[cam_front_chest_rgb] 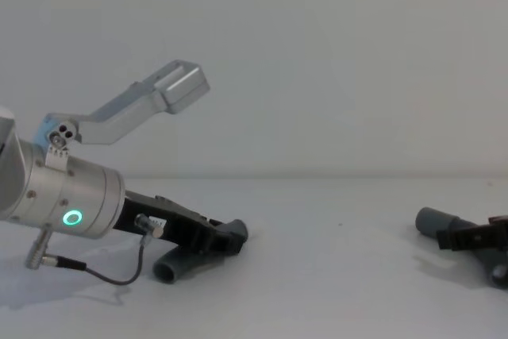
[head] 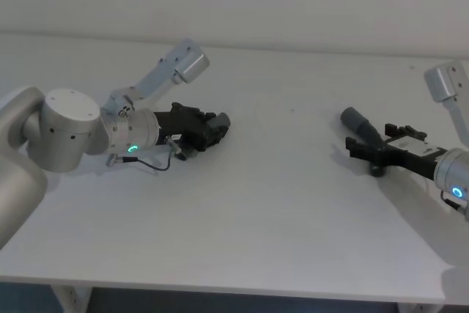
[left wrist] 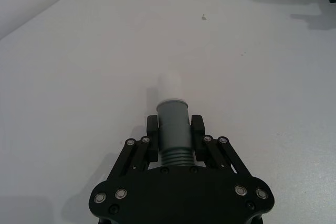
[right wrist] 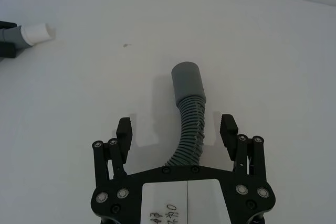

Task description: Use both hands to pick up one end of the pipe from the table, align the ends, and insert them.

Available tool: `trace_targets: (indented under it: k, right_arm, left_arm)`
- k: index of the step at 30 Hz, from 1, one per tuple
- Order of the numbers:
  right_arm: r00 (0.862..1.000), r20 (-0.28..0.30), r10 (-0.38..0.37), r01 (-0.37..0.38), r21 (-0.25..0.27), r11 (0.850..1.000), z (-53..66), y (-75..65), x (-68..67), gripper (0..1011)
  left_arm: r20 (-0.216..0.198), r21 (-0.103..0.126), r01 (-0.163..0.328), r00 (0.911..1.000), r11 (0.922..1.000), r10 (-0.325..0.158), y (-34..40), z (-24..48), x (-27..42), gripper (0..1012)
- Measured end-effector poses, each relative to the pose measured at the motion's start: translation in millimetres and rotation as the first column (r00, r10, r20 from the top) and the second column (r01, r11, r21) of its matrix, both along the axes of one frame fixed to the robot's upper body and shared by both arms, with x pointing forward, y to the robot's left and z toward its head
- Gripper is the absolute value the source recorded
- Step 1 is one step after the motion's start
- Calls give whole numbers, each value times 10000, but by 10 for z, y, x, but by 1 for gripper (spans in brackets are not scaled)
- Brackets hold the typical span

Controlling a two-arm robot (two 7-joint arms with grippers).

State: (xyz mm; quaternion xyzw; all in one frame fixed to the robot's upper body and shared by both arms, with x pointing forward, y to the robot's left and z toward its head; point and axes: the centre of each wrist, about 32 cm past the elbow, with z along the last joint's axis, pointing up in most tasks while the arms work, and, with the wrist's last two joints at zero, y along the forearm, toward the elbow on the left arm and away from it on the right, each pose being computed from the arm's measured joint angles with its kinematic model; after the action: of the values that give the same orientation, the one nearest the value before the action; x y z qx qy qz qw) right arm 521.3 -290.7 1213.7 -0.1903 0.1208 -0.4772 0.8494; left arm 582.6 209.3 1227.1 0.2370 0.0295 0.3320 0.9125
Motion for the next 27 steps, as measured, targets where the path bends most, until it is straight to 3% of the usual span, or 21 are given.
trace_targets:
  k: [23, 27]
  right_arm:
    - [9998, -178, 103, -108, -314, 9994, 1, 36, 30, 1002]
    - [9998, -188, 114, -121, -336, 9994, -1, 40, 30, 947]
  left_arm:
    - [-1, 0, 0, 10000, 10000, 0, 0, 0, 0, 358]
    - [-1, 0, 0, 10000, 10000, 0, 0, 0, 0, 357]
